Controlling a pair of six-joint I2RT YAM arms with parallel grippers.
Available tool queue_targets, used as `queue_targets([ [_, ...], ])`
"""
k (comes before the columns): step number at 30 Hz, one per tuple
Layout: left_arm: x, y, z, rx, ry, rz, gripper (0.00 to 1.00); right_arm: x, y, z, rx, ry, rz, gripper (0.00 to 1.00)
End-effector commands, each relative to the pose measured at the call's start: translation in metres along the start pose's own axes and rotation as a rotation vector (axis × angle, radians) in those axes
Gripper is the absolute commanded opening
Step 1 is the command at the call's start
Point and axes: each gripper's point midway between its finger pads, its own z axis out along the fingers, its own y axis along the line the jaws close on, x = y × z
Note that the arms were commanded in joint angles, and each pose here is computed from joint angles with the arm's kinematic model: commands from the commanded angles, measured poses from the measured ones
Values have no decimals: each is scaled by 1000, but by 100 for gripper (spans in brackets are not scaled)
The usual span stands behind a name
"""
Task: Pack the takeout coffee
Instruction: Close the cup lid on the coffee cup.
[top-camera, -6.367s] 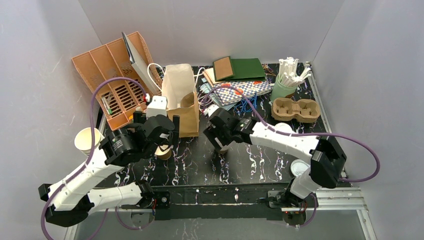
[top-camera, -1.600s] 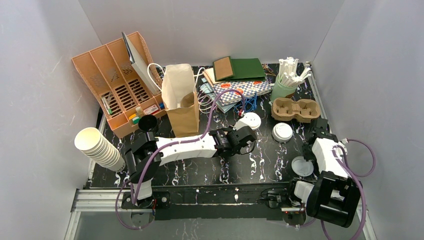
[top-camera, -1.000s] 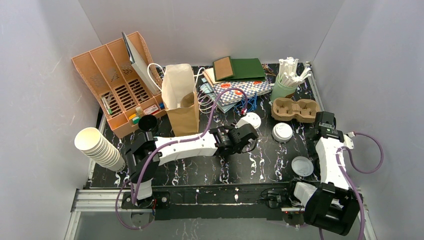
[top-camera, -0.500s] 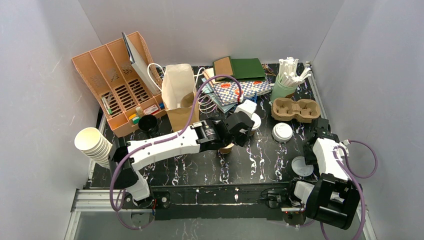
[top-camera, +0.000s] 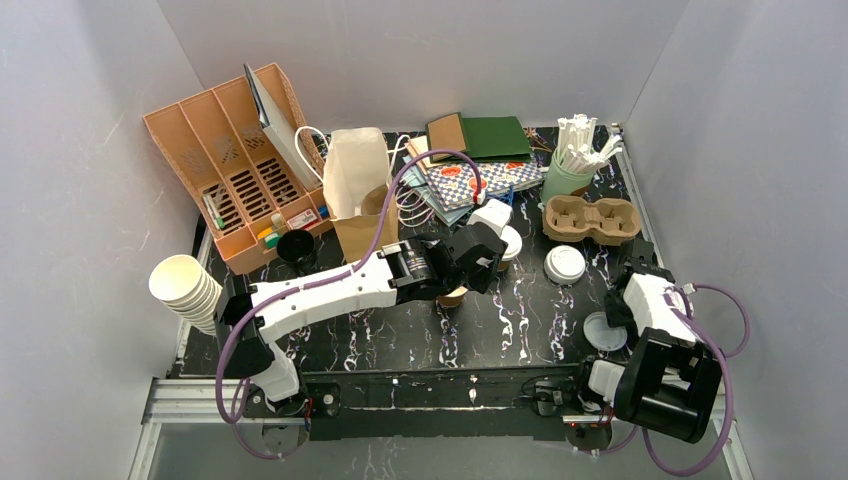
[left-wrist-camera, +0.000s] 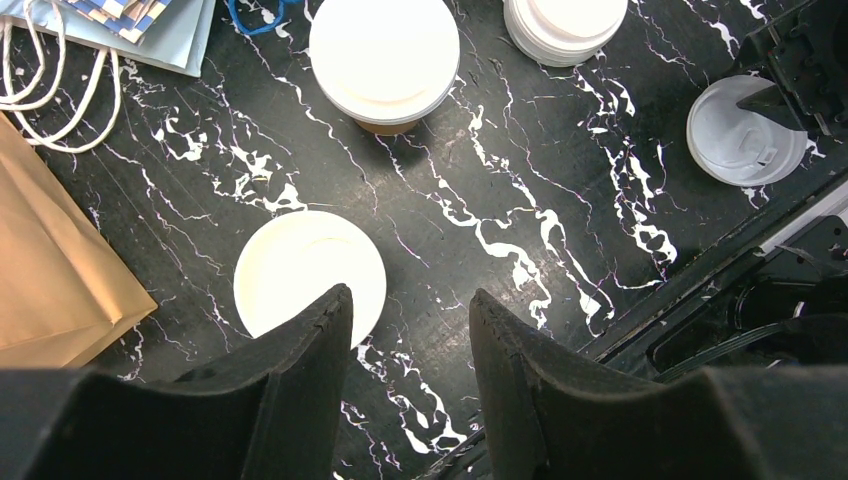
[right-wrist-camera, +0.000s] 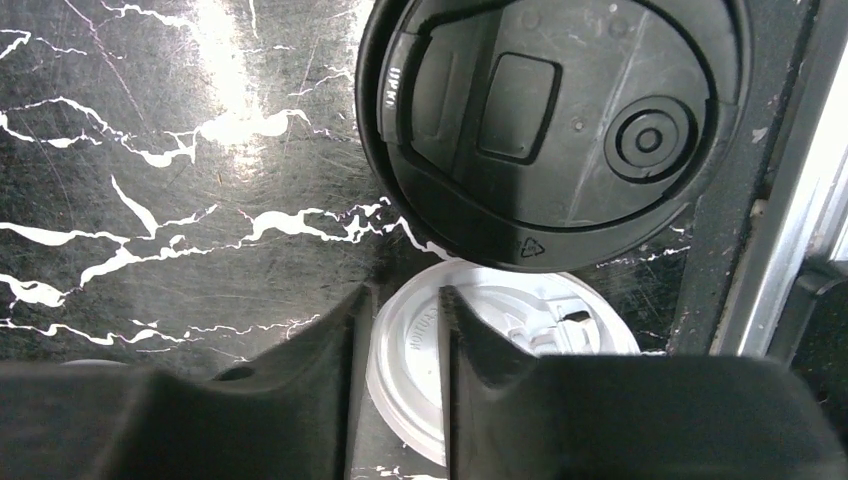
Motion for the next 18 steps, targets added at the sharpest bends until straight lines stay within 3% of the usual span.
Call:
queue_targets([
  [1, -5, 7, -12, -12, -17, 2, 45, 1, -2, 3, 14, 1, 39, 29],
  [4, -4, 8, -12, -11, -14, 0, 45, 1, -4, 0, 18, 10, 51, 5],
  [5, -3, 8, -12, -11, -12, -1, 45, 1, -4, -2, 17, 12, 54, 1],
  [11, 0, 9, -15, -7, -11, -8, 45, 2, 2, -23, -30, 58, 69, 1],
  [18, -2, 13, -27, 4, -30, -31, 45, 1, 41, -91, -290, 190, 40, 1],
])
